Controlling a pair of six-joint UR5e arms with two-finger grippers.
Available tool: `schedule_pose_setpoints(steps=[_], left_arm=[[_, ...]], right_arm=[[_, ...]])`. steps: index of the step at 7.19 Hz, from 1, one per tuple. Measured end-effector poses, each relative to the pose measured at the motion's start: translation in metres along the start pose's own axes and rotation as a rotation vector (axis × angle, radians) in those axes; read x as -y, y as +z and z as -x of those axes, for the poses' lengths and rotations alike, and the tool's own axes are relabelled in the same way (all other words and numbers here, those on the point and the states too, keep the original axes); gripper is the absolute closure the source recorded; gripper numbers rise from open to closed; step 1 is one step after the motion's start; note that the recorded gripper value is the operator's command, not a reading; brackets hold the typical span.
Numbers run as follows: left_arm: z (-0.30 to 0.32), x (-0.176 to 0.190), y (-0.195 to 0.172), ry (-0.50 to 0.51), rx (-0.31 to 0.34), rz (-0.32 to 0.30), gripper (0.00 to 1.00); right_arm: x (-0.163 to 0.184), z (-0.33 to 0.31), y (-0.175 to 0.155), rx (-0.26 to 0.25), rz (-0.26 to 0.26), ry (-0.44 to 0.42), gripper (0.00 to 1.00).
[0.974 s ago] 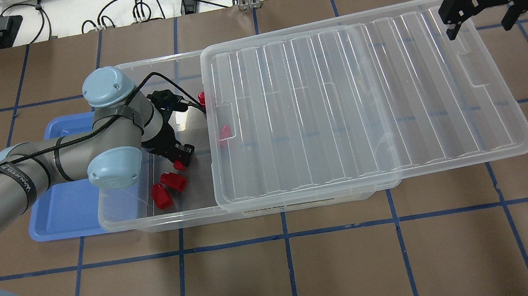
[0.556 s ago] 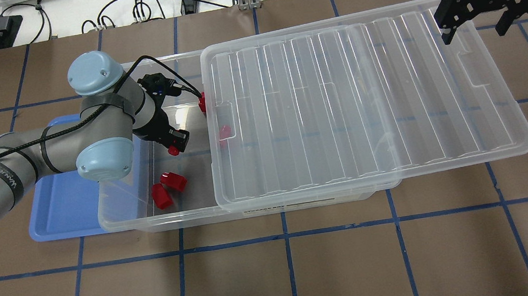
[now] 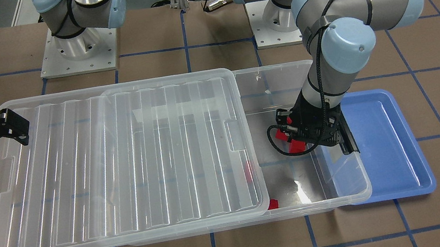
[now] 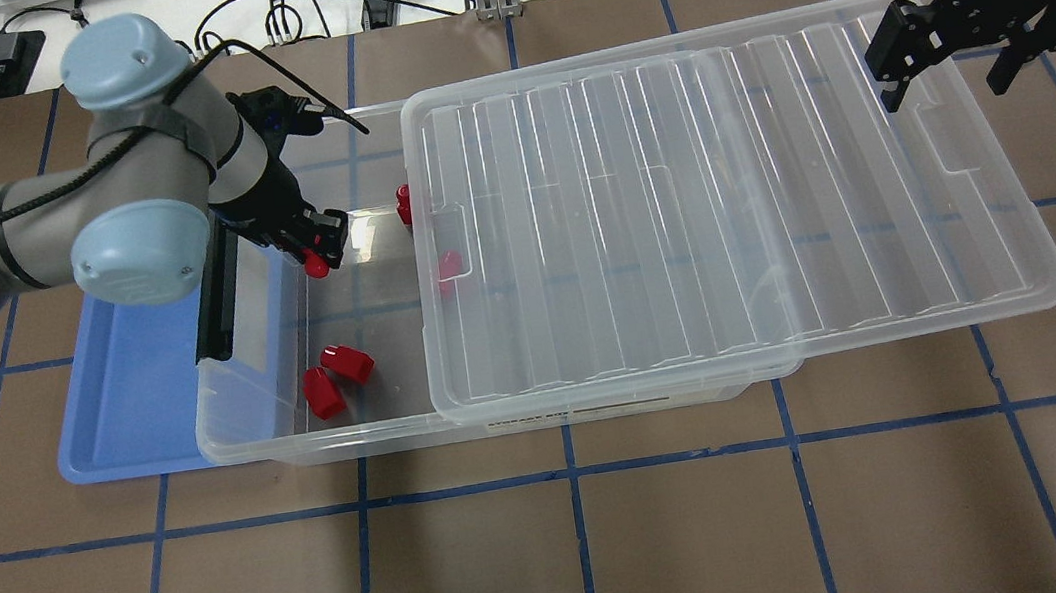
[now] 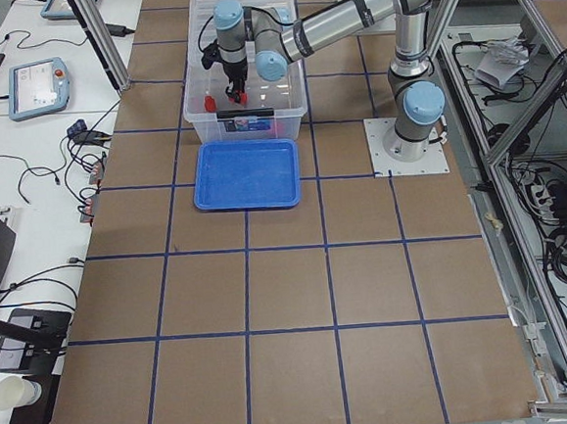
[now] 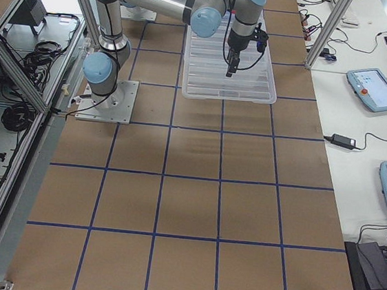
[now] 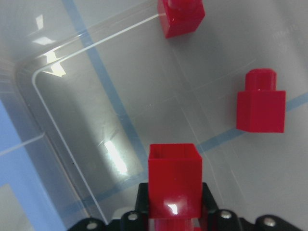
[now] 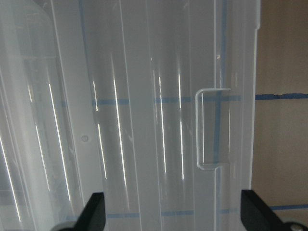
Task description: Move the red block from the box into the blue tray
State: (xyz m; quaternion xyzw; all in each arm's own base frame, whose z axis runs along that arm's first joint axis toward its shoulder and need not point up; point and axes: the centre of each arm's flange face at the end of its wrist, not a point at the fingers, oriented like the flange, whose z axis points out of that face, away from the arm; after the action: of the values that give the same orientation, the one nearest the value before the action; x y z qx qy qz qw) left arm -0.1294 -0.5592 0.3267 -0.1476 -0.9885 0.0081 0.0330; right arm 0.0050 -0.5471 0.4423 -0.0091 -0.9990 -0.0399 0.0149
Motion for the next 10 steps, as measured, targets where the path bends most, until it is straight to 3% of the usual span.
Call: schedule_pose_setpoints(steps=[3, 5, 7, 8, 10], left_arm=[[0.030, -0.004, -0.070, -0.172, 0.041, 0.043, 0.97], [0.116, -0.025, -0.081, -0.243, 0.033, 0.062, 0.97], [0.203, -0.053, -0.050, -0.257, -0.010, 0.079, 0.97], [0.232, -0.065, -0.019, -0.270, -0.022, 0.065, 0.96], [0.255, -0.087, 0.042, -0.284, -0.012, 0.028, 0.86]], right_arm=[[-0.001, 0.000, 0.004, 0.000, 0.007, 0.000, 0.00], [-0.001, 0.000, 0.004, 0.000, 0.006, 0.001, 0.00], [-0.001, -0.001, 0.004, -0.002, 0.006, 0.000, 0.00], [0.000, -0.003, 0.004, -0.002, 0.005, -0.001, 0.00], [0.001, -0.009, 0.006, -0.002, 0.006, 0.007, 0.00]])
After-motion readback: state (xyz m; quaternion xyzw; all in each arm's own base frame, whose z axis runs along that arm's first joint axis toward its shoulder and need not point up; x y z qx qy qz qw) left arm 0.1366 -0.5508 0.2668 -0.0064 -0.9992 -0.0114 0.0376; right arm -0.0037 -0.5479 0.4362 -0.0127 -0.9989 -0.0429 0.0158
